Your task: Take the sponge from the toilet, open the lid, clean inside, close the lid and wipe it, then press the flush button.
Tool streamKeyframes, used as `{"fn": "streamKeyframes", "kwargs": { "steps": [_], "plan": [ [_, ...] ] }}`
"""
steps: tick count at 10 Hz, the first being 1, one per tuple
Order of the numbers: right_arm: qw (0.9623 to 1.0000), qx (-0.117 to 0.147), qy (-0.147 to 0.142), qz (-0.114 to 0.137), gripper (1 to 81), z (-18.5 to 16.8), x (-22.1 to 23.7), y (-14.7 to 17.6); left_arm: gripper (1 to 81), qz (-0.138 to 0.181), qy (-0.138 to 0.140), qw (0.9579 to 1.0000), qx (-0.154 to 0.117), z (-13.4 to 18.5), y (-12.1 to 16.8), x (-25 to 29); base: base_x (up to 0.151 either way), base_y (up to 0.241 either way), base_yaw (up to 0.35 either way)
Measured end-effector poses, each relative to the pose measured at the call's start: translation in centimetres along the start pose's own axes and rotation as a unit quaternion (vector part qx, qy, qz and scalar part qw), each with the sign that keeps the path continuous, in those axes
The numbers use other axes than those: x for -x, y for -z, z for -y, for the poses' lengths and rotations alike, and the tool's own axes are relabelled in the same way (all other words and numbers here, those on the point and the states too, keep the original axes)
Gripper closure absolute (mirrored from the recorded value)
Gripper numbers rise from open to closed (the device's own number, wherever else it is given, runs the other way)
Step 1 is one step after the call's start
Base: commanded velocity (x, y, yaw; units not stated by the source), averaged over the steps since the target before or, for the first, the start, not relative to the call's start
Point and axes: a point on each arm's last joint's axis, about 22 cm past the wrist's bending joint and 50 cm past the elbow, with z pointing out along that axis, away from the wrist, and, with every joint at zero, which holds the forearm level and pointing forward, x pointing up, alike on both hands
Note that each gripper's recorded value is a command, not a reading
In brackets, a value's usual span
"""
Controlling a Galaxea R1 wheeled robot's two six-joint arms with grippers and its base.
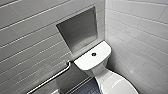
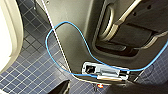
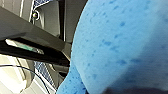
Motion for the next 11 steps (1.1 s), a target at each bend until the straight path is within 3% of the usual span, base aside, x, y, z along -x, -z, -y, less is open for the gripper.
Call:
{"fn": "streamKeyframes", "kwargs": {
  "steps": [2,6,9,11],
  "plan": [
    [0.9996,0.005,0.018,-0.02,81.1,0.2,-0.5,-0.5,1.0,-0.015,-0.013,0.9998,0.007,-0.4,-0.4,-1.4,0.0,0.0,0.0],
    [0.9976,0.017,0.008,-0.067,81.1,0.3,-0.1,-0.4,1.0,-0.043,-0.069,0.9965,0.018,-1.0,-1.0,-6.1,0.0,0.0,0.0],
    [0.997,0.031,0.011,-0.071,81.1,-0.3,0.5,-0.7,1.0,-0.043,-0.073,0.9962,0.018,-0.9,-0.6,-5.6,0.0,0.0,0.0],
    [0.9973,0.047,0.016,-0.055,81.1,-0.6,3.0,-1.4,1.0,-0.031,-0.07,0.997,0.014,-0.3,0.4,-3.2,0.0,0.0,0.0]
  ]
}}
